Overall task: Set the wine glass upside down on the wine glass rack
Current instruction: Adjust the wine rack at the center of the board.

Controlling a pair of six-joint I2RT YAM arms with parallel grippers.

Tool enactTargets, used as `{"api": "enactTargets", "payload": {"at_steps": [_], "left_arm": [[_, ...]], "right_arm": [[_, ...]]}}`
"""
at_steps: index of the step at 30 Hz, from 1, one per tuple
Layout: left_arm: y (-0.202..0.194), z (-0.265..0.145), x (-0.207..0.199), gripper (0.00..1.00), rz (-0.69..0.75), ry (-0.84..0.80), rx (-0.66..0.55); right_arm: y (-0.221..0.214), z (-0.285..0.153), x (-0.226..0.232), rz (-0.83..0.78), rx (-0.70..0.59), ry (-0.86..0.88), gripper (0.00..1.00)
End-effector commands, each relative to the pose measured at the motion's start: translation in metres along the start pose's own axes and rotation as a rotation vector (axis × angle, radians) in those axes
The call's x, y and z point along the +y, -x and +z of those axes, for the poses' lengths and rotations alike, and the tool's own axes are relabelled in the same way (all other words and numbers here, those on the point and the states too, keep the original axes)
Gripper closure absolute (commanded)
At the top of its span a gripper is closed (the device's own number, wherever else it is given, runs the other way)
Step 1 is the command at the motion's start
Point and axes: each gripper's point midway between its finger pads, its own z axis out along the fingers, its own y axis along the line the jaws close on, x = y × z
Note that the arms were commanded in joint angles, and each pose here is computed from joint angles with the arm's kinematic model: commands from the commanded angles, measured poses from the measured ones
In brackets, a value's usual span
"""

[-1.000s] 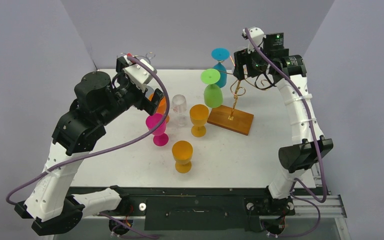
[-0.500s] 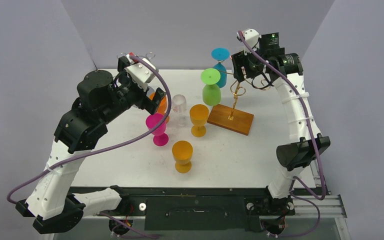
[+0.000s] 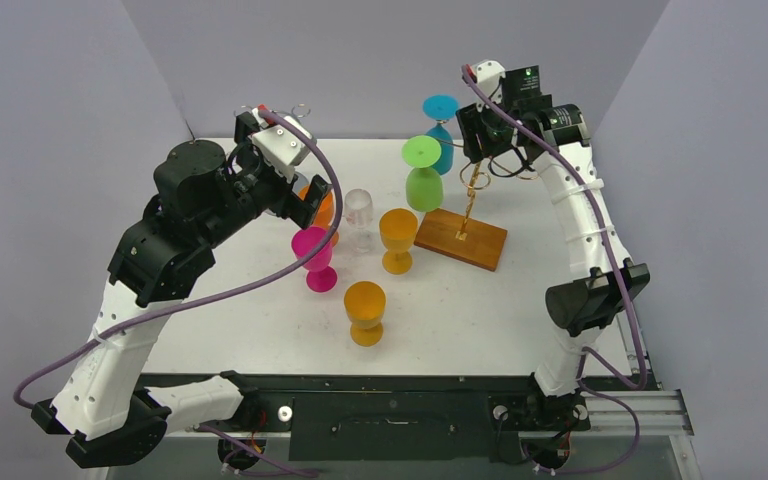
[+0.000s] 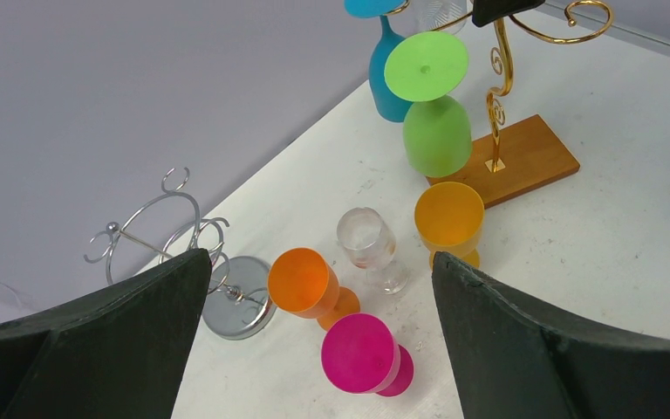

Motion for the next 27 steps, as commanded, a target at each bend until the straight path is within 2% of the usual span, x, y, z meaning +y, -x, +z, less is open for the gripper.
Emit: {"api": "enactTargets", "payload": {"at_steps": [1, 5, 13, 20, 27], "left_arm": [[0.018, -0.011, 0.006, 0.04, 0.002, 0.016, -0.065], [0.018, -0.011, 0.006, 0.04, 0.001, 0.016, -0.066], [0.018, -0.016, 0.006, 0.04, 0.003, 0.017, -0.069], [0.019, -0.021, 0.006, 0.04, 0.006, 0.020, -0.079], [0.020, -0.023, 0.007, 0.04, 0.005, 0.021, -0.083]], "right_arm": [[0.007, -0.003, -0.005, 0.068, -0.020, -0.053, 0.81], [0.009, 0.003, -0.008, 0.152, -0.040, -0.108, 1.00], [0.029, -0.008, -0.034, 0.340, -0.199, -0.338, 1.00], [0.055, -0.049, -0.033, 0.310, -0.376, -0.459, 1.00], [0.050, -0.074, -0.044, 0.353, -0.464, -0.595, 1.00]]}}
